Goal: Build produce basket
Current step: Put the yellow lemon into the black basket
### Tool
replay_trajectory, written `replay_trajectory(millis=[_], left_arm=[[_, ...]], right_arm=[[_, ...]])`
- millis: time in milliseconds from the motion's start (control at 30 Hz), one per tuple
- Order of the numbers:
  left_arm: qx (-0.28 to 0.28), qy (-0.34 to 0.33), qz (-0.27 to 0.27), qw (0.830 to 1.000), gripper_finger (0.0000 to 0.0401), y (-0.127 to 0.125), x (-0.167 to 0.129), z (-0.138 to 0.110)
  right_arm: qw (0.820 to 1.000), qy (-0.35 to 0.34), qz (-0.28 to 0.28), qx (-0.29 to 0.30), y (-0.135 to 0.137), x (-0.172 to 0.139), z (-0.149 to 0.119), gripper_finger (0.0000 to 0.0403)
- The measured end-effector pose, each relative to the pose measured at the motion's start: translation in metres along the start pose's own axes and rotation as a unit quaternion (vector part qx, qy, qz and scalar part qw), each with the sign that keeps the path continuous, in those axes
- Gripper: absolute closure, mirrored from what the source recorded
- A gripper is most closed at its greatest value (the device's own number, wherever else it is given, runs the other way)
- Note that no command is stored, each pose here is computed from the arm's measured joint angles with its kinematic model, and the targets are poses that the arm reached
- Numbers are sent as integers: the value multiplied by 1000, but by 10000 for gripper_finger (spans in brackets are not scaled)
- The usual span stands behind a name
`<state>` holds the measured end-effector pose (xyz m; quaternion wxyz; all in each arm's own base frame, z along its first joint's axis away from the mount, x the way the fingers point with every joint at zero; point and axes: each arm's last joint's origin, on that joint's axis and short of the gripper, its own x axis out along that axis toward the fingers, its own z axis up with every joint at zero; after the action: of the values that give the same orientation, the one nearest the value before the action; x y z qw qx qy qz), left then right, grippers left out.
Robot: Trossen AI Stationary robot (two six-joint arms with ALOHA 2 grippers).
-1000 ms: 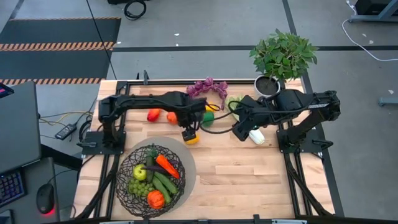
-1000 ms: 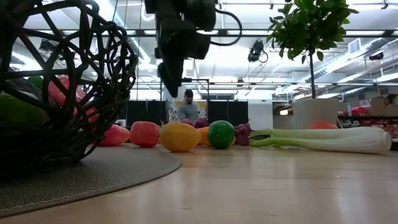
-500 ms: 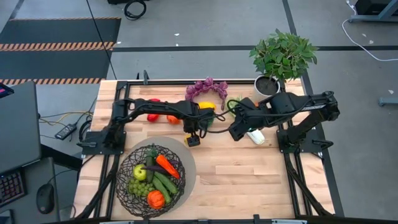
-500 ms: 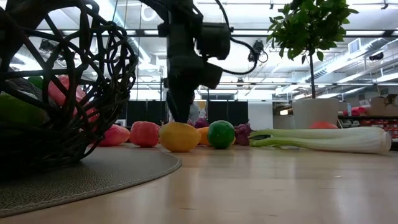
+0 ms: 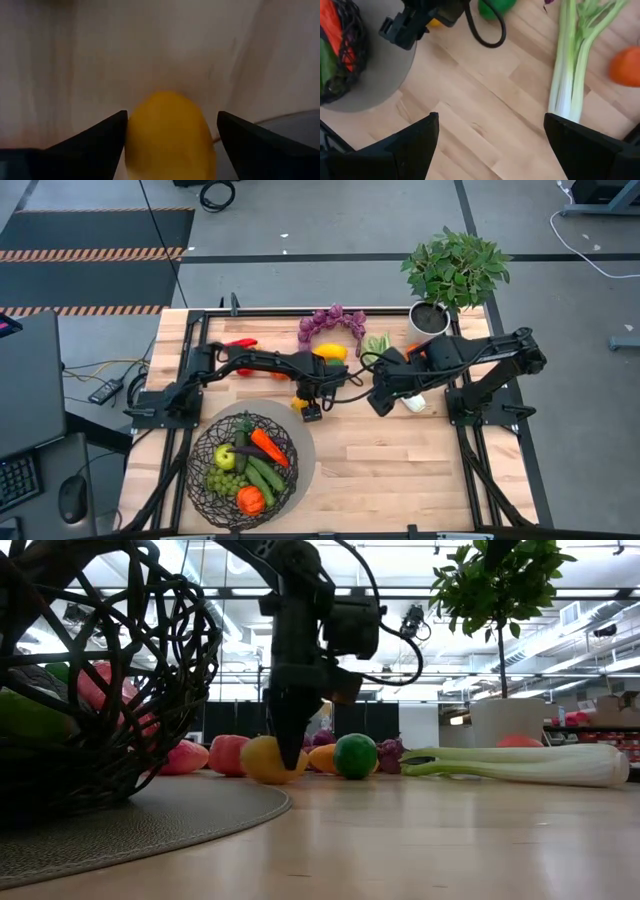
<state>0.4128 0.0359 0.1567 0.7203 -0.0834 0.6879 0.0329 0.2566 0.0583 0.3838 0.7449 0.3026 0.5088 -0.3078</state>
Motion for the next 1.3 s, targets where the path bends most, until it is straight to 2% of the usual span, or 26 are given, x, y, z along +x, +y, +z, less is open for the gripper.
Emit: replay_trajectory(millis=[133, 400, 467, 633, 800, 933, 1000, 1300], left_arm=[[-13, 20, 1, 1000, 104, -2, -6, -6], [-46, 65, 8, 997, 179, -2, -24, -17], [-52, 69, 9, 996, 187, -2, -32, -17], [-57, 76, 13, 995, 178, -5, -70, -13], [-113, 46, 17, 992, 171, -11, -124, -10], [-178, -28, -12, 984, 175, -31, -164, -14], [-183, -45, -21, 982, 175, -47, -179, -22], [-230, -31, -11, 973, 170, -101, -179, -54]], right_arm=[[1000, -8, -4, -27, 0, 0, 0, 39], [996, -34, -21, -85, -1, 0, 2, 39], [994, -41, -27, -102, -1, 0, 2, 39], [988, -55, -43, -138, -3, 0, 3, 40], [983, -72, -57, -160, -3, -1, 4, 47], [983, -70, -60, -161, -4, -1, 3, 53], [982, -67, -61, -168, -5, -4, -1, 54], [974, -111, -41, -194, -23, -27, -26, 54]])
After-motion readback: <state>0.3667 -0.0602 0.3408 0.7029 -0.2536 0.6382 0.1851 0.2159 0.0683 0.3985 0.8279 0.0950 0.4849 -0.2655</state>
